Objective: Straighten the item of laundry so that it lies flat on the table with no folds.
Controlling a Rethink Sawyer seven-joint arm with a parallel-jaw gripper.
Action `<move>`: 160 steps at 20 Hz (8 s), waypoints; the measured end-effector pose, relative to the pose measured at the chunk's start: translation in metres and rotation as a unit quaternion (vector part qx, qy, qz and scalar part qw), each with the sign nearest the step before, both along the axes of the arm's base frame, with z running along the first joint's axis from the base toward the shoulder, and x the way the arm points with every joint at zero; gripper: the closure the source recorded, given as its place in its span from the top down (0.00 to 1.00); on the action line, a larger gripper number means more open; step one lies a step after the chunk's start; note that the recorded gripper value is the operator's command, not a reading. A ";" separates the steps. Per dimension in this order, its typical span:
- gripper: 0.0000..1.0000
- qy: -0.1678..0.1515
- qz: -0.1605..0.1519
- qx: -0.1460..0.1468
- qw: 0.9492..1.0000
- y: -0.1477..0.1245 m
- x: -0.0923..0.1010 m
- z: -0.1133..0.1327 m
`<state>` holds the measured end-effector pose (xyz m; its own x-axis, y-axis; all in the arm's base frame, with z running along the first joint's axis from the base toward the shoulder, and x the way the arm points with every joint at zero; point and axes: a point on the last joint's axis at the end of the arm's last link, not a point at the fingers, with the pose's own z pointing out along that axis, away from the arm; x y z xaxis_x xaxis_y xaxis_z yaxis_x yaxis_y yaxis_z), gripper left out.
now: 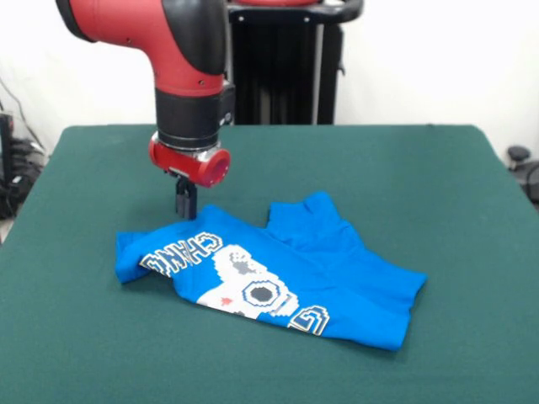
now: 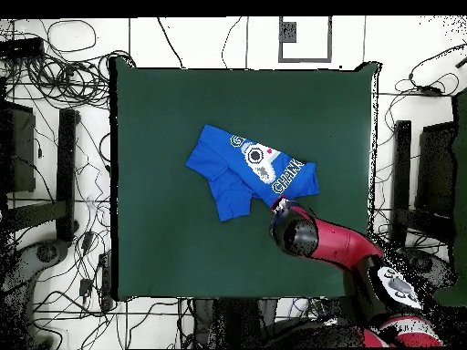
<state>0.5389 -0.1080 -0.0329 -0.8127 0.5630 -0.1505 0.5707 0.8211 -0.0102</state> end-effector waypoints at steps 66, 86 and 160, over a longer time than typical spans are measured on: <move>1.00 0.054 -0.024 0.010 0.998 -0.009 -0.003 0.031; 1.00 0.058 -0.025 0.016 0.998 0.005 -0.004 0.032; 1.00 0.063 -0.032 0.028 0.997 0.016 -0.018 0.003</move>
<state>0.5207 -0.0922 -0.0304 -0.7858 0.6182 -0.0170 0.6183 0.7849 -0.0399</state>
